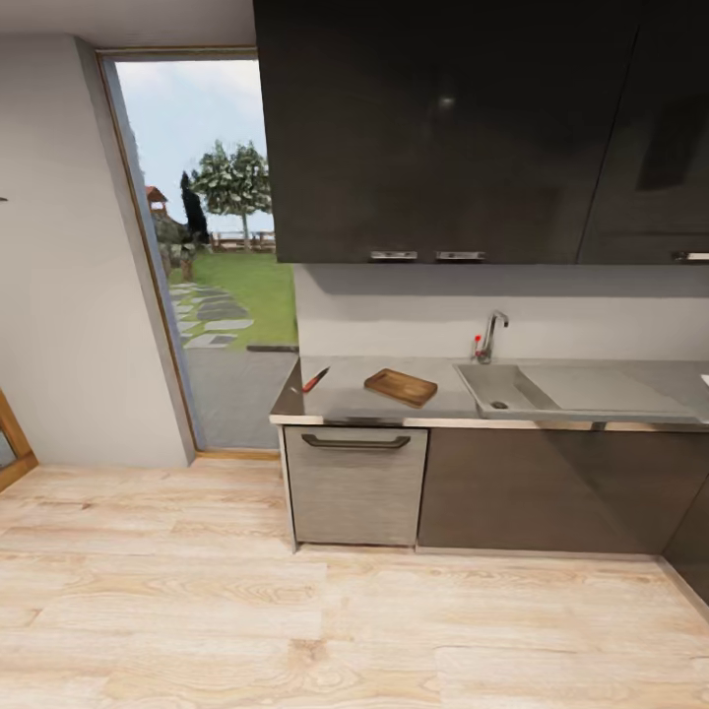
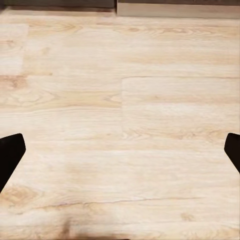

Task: In the kitchen, take the Vidalia onion out of the sink, dice it on the chopping board with the paring knife, put the diced onion into the bowl on the countertop, then place both the paring knife and the chopping board into the sink.

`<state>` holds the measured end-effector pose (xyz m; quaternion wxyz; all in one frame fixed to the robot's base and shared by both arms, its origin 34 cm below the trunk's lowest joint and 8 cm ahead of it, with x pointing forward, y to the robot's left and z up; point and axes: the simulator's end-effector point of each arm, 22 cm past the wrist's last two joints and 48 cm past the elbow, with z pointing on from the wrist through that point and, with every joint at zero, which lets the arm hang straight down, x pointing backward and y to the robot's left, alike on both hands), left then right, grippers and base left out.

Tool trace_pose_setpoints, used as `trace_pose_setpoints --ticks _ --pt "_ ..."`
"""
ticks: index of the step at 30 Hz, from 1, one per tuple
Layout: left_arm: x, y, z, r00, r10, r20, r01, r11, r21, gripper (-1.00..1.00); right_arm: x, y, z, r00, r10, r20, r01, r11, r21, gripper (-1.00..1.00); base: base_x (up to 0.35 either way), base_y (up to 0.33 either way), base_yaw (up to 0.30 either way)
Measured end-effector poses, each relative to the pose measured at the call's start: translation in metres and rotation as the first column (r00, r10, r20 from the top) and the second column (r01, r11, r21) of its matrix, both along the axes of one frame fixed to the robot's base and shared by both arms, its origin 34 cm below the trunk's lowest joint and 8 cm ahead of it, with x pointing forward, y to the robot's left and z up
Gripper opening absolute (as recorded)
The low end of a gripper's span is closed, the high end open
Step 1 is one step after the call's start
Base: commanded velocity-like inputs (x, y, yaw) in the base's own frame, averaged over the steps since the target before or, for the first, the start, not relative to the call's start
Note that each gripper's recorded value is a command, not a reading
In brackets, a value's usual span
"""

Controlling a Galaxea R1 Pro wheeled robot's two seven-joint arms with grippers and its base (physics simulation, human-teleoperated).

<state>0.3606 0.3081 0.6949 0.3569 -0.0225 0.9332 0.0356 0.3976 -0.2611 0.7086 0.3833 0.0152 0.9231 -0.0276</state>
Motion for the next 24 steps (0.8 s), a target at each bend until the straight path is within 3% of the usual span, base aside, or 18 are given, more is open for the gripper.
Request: trace_pose_setpoints --ticks 9,11,14,15,17,19,24 --pt "0.000 0.000 0.000 1.000 0.000 0.000 0.000 1.000 0.000 1.00 -0.003 -0.002 -0.002 1.000 -0.009 -0.009 0.009 1.000 -0.004 1.00 0.002 0.002 0.000" --pt "0.000 0.000 0.000 1.000 0.000 0.000 0.000 1.000 0.000 1.00 0.017 -0.012 0.012 0.999 -0.023 0.037 0.024 0.999 -0.025 1.00 0.000 0.000 0.000" --pt "0.000 0.000 0.000 1.000 0.000 -0.001 0.000 1.000 0.000 1.00 0.081 -0.043 0.070 0.981 -0.095 0.167 0.112 0.989 -0.098 1.00 0.000 0.000 0.000" --pt "0.000 0.000 0.000 1.000 -0.001 -0.002 0.001 1.000 0.000 1.00 0.090 -0.048 0.080 0.978 -0.112 0.178 0.133 0.985 -0.111 1.00 0.000 0.000 0.000" --pt "-0.001 -0.001 -0.001 1.000 -0.002 -0.004 0.002 1.000 -0.001 1.00 0.131 -0.069 0.136 0.964 -0.170 0.205 0.206 0.964 -0.167 1.00 0.000 0.000 0.000" --pt "-0.002 -0.001 -0.001 1.000 -0.002 -0.005 0.002 1.000 -0.002 1.00 0.156 -0.075 0.175 0.956 -0.185 0.226 0.229 0.956 -0.184 1.00 0.000 0.000 0.000" --pt "-0.002 -0.001 -0.001 1.000 -0.001 -0.004 0.001 1.000 0.000 1.00 0.252 -0.091 0.333 0.922 -0.197 0.335 0.288 0.925 -0.248 1.00 0.000 0.000 0.000"
